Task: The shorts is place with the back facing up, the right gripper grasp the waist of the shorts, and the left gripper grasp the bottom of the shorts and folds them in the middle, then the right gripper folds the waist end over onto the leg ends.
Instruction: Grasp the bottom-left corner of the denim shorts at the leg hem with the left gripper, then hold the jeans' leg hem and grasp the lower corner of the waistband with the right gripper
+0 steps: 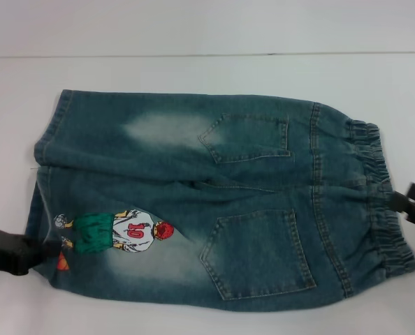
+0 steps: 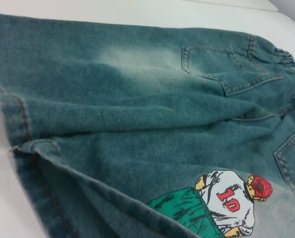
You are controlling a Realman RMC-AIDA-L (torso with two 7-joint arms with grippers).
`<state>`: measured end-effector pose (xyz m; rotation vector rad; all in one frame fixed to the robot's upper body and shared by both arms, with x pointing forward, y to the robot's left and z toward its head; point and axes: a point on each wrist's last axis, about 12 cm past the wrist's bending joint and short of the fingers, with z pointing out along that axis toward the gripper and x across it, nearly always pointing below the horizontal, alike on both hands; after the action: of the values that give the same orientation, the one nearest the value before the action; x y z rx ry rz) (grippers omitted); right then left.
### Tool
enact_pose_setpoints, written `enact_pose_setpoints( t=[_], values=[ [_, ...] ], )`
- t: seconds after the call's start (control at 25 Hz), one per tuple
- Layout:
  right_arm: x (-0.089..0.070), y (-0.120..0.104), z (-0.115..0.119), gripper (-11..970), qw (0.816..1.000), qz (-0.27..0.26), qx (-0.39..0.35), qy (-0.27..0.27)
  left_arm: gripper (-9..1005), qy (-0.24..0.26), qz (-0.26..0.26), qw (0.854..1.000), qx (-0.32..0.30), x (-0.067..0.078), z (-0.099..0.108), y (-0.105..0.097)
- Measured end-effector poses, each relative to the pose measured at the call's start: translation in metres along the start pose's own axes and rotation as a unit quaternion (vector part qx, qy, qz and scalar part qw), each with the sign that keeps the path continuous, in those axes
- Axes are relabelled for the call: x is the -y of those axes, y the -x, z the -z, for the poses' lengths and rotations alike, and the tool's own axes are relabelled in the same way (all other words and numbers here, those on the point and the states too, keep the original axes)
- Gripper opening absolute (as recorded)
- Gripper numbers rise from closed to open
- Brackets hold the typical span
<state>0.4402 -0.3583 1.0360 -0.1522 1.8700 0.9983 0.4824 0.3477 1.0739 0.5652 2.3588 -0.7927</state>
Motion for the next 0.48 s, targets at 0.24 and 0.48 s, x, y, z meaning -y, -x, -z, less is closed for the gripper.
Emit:
enact_pose_setpoints(
  t=[0.24,0.48],
  values=[
    [0.001,-0.020,0.036,946,0.998,-0.047,0.002,-0.027,75,-0.002,-0.003,1.000,0.004,0.000,-0.001,0.003],
    [0.003,-0.027,0.054,947,0.996,-0.069,-0.037,-0.037,74,-0.006,-0.006,1.000,0.002,0.001,-0.003,0.007]
  ],
)
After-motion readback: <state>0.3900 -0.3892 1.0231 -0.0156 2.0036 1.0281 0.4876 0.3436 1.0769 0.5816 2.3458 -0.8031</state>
